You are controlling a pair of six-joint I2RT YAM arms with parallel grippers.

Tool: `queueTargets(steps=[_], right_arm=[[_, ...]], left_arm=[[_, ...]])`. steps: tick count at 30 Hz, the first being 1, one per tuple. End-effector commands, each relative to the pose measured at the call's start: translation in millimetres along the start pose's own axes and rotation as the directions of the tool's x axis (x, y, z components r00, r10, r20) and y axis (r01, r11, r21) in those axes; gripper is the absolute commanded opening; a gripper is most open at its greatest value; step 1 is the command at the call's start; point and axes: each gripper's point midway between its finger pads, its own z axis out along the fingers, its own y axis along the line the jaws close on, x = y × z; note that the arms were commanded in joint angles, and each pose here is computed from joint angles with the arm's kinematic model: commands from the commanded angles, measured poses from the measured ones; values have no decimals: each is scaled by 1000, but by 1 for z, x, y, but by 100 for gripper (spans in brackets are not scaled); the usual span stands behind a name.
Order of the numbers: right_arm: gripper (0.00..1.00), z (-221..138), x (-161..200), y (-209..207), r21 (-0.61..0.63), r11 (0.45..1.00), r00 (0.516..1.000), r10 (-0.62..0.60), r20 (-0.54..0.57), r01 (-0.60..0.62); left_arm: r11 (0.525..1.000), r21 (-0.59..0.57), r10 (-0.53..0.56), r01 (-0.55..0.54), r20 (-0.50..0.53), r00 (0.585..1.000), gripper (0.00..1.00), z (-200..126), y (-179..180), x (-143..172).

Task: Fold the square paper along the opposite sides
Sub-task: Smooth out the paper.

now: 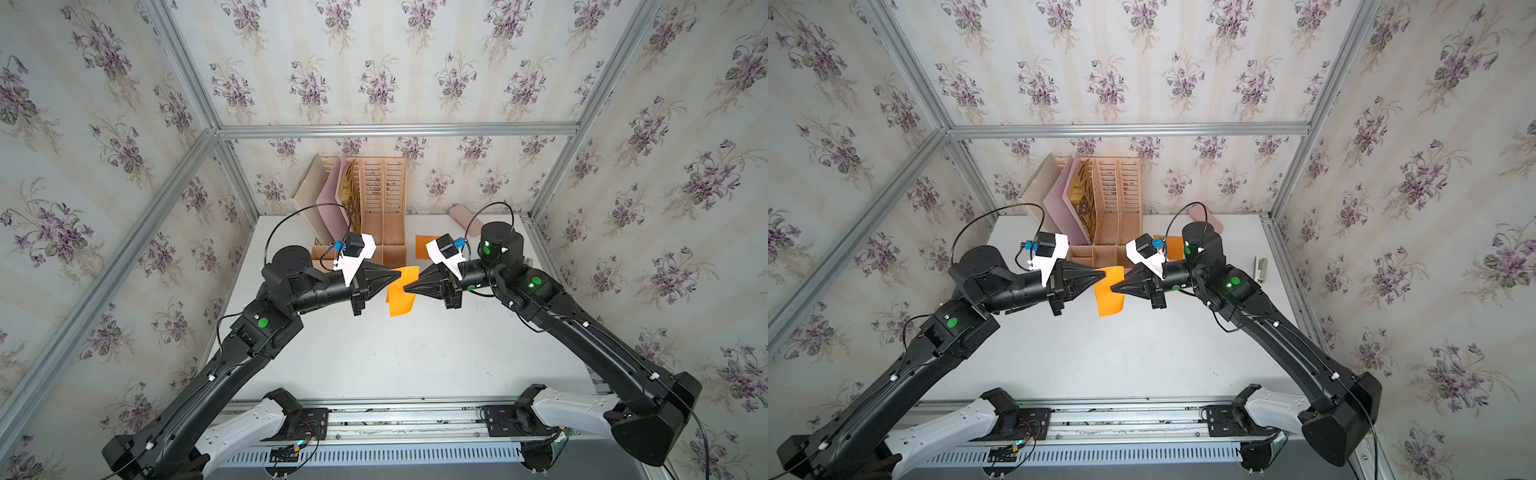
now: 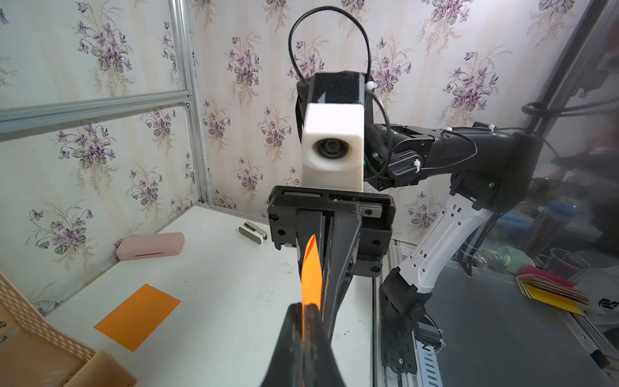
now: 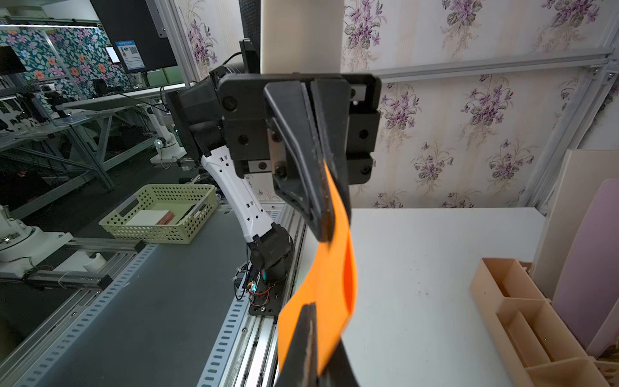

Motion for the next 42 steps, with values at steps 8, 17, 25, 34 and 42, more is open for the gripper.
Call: queueTargets(steps=[8,17,25,34,42], right_arm=[[8,1,2,4,-31,1000,1000,-7,7,7],[19,1,4,5,-33,999,1000,-4,11,4],[0,1,6,5,-35,999,1000,4,13,-3],[0,3,10,4,-43,999,1000,14,11,-13],[15,3,13,5,-47,999,1000,19,13,-19]], left_arm=[[999,-6,36,-35,28,999,0,-2,-1,-10],[999,-14,45,-45,32,998,0,-3,-1,-14],[998,-17,55,-54,42,998,0,-5,-2,-18],[998,-17,60,-60,42,997,0,-4,-1,-22],[998,-17,62,-61,44,997,0,-3,-1,-24]])
